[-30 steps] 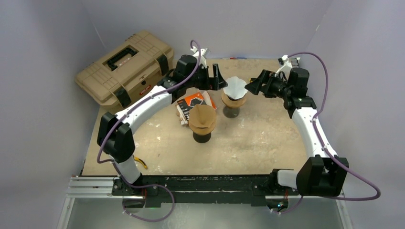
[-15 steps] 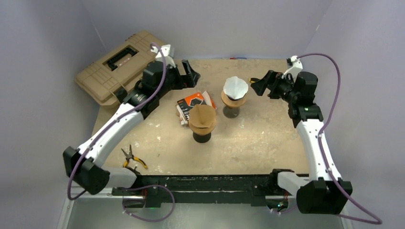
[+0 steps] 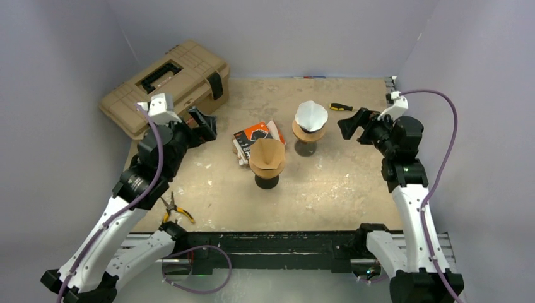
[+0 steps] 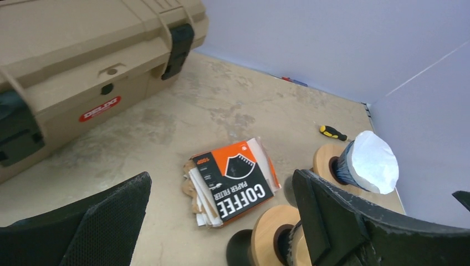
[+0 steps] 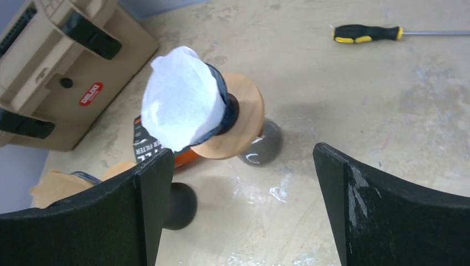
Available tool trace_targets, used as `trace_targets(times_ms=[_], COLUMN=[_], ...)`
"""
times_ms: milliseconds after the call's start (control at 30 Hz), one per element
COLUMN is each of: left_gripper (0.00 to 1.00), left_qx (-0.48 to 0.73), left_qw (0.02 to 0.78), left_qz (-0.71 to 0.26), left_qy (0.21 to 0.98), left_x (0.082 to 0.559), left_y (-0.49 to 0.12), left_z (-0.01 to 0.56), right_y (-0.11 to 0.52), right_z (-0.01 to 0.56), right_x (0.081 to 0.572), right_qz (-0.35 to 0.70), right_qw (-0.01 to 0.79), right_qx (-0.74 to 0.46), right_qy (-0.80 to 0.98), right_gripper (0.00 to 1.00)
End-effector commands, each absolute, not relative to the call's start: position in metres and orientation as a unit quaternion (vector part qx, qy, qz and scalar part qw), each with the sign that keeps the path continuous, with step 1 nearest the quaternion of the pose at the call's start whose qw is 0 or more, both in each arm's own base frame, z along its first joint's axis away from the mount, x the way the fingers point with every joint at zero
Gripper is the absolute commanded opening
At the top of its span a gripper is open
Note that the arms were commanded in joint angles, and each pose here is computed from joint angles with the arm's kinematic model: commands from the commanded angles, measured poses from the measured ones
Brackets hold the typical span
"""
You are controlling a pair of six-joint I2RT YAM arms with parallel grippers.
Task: Place the coffee filter in the dripper
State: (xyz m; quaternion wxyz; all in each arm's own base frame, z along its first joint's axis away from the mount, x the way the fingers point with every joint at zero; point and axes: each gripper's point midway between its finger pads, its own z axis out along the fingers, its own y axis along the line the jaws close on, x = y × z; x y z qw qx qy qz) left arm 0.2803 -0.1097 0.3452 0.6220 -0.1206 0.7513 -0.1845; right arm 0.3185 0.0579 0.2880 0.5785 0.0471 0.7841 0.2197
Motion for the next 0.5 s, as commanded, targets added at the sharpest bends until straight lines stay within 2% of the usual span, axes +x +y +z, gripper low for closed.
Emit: trace_targets(times_ms=[0,233,467], left_gripper=[1.0,0.99,0.99], left_qx=[-0.146,-0.141,-0.141], left_qw=[0.628,0.61,0.59], left_qz=[-0.143,-0.122,-0.084], left_qy=[0.751,0.77,0.791], left_x=[0.269,0.268,0.284], left_y=[-0.083,-0.081,-0.082], left_z=[0.335,0.299,0.262], right_y=[0.037,0.01,0.002], right_z=[0.296,0.282,0.257], right_x=[0.317,0.313,0.314], right_qz=[0.174,0.115,0.11], right_qw=[0.631,0.666,0.672], right_qx=[0.072,0.117,0.146], right_qy=[0.753,0.728,0.718], right_gripper=[0.99,0.99,0.99])
